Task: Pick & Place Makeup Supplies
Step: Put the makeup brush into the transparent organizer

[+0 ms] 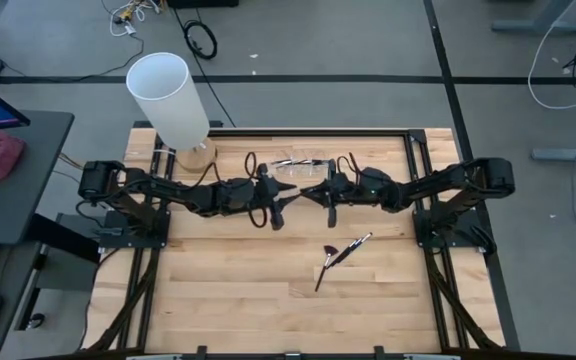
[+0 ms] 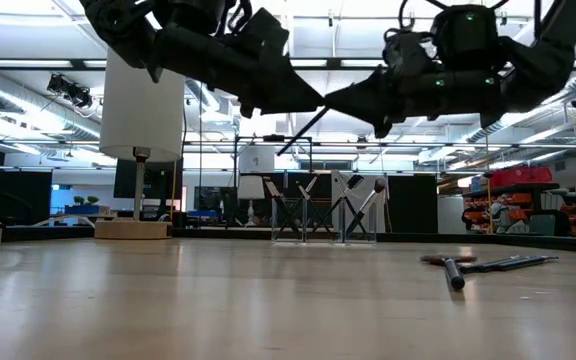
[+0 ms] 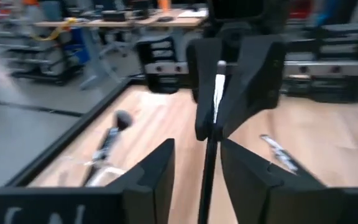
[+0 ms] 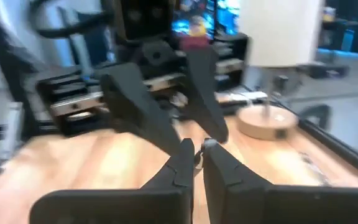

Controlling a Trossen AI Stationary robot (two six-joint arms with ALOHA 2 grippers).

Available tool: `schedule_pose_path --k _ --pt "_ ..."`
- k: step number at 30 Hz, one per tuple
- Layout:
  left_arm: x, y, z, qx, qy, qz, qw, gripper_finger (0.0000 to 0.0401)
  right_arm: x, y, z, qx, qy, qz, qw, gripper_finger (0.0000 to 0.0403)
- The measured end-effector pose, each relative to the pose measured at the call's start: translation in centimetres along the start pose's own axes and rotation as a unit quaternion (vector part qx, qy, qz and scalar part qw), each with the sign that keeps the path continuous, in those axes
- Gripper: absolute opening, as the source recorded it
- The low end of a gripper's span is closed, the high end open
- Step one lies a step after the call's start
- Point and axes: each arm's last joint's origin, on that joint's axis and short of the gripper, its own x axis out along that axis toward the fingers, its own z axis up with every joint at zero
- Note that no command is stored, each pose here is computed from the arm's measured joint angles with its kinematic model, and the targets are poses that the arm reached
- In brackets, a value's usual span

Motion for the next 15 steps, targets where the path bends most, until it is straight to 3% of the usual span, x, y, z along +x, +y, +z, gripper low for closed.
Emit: schedule_pose_path --k 4,8,15 --pt "0.0 0.3 0.0 -0.001 -0.002 0.054 0.999 0.0155 1.3 -0.8 0.9 -0.043 0.061 -0.091 0.993 0.0010" --pt "0.0 0.4 -0.1 -0.004 0.002 0.073 0.997 0.0162 2.9 -1.7 3.2 -0.115 0.127 -0.204 0.964 0.0011" --pt "0.0 0.4 -0.1 -0.004 0.002 0.073 0.997 0.0161 3.8 -4.1 6.6 -0.103 0.187 -0.255 0.943 0.0020"
